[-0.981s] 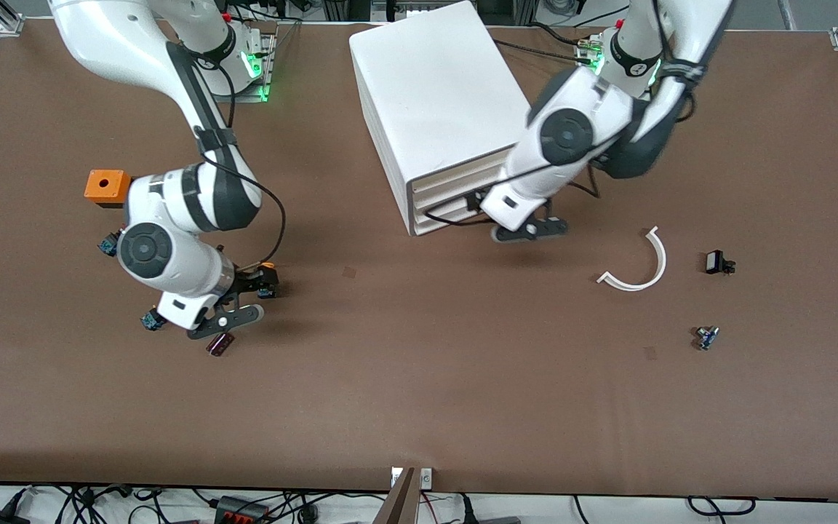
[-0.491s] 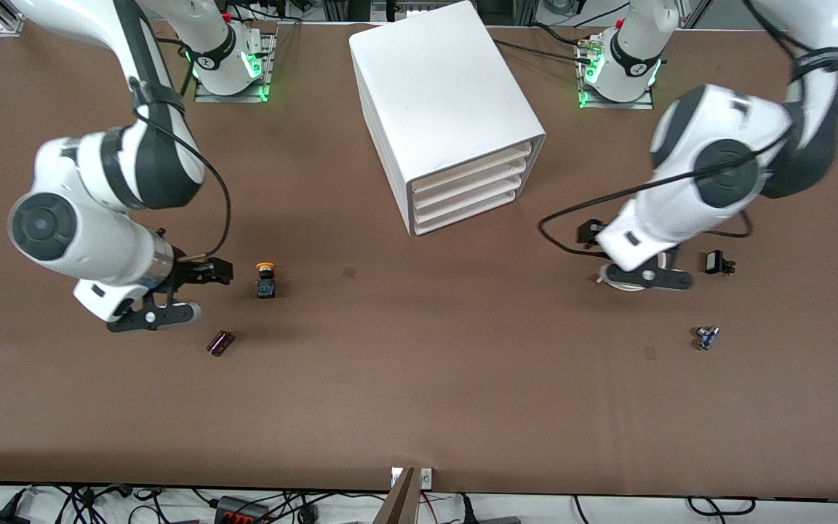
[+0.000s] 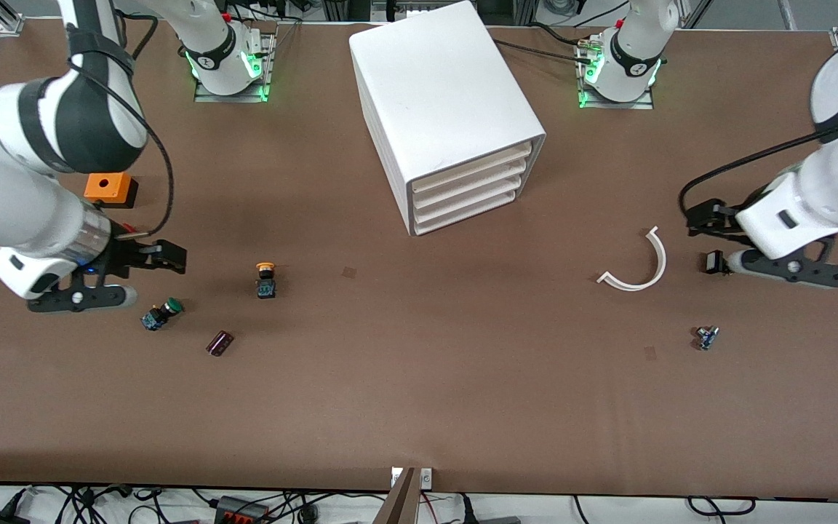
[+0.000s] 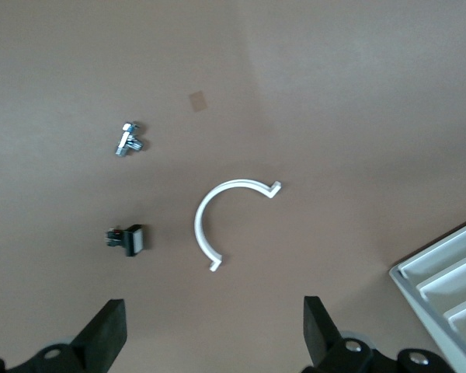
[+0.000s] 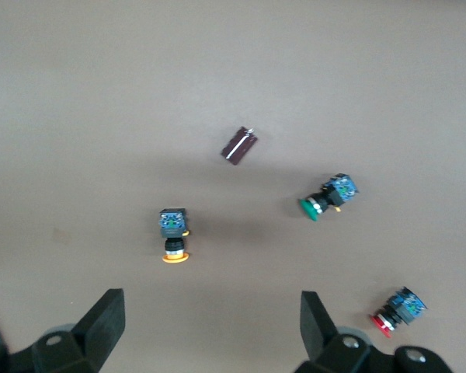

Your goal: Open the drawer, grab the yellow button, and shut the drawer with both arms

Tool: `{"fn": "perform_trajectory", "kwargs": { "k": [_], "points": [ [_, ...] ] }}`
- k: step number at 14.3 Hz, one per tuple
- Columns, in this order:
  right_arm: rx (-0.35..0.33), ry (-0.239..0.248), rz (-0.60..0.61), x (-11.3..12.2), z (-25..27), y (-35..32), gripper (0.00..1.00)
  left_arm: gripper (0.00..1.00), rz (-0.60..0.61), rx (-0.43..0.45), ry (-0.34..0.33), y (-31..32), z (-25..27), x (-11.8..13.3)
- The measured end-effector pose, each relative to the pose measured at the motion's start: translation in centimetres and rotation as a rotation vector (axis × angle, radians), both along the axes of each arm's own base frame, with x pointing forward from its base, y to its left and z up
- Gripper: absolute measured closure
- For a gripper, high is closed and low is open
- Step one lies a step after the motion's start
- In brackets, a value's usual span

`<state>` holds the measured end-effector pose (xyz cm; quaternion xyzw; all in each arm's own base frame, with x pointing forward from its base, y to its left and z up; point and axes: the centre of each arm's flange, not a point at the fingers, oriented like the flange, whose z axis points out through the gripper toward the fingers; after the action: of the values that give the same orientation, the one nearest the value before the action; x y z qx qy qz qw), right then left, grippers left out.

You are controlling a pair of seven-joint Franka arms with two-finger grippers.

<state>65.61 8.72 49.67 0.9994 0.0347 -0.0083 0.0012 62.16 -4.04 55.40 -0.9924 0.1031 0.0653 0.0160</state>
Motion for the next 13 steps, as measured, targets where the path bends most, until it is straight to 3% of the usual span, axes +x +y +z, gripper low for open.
{"fn": "perform_trajectory", "kwargs": {
  "k": [3,5,8,13],
  "points": [
    [-0.004,-0.022,-0.034,-0.1,1.5,-2.1,0.00,0.00,0.027,-0.049,-0.003,3.1,0.4,-0.8],
    [-0.009,-0.055,-0.060,0.0,3.6,-3.8,0.00,0.00,0.051,-0.049,-0.091,4.0,0.3,-1.5],
    [0.007,-0.052,-0.116,-0.3,5.2,-6.8,0.00,0.00,0.054,-0.047,-0.186,3.9,0.4,-4.1],
    [0.074,-0.077,-0.192,-1.2,7.8,-12.6,0.00,0.00,0.056,-0.046,-0.163,4.1,1.0,-6.2]
  ]
}}
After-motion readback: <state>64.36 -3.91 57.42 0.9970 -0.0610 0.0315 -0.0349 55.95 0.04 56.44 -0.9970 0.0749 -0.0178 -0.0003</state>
